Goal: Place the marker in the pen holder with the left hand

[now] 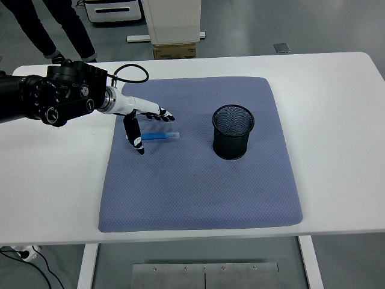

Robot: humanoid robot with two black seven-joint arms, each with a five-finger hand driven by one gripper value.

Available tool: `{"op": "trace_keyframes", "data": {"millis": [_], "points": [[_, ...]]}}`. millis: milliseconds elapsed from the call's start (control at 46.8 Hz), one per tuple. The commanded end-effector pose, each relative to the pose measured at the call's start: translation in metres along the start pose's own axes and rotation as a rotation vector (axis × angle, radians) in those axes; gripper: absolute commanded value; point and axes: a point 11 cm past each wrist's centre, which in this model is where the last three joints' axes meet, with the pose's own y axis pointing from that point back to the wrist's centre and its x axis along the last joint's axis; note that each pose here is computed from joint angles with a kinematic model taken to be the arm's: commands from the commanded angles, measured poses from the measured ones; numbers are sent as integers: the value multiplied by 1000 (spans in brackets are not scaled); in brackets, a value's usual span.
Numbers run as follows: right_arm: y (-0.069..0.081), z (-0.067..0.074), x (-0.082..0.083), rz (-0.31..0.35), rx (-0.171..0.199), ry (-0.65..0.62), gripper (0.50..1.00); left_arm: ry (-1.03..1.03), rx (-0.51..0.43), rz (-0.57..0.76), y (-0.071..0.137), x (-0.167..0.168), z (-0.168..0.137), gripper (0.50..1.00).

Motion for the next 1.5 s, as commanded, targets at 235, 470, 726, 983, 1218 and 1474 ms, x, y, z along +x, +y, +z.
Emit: {"op": "trace_keyframes", "data": {"millis": [235,470,726,983,1218,1474], "points": [[0,0,0,0,0,0,1000,-46,27,-23,-5,-4,3,839],[0,0,0,0,0,0,1000,-51,27,-27,-6,-5,5,766],[0,0,0,0,0,0,1000,-57,26,-34,-9,-7,8,713],[0,0,0,0,0,0,1000,-63,38,-39,-12,-9,11,625],[0,0,0,0,0,0,1000,-64,36,-41,-13,-10,12,590],[0,0,0,0,0,0,1000,-60,36,-46,-15,-12,11,563]]}}
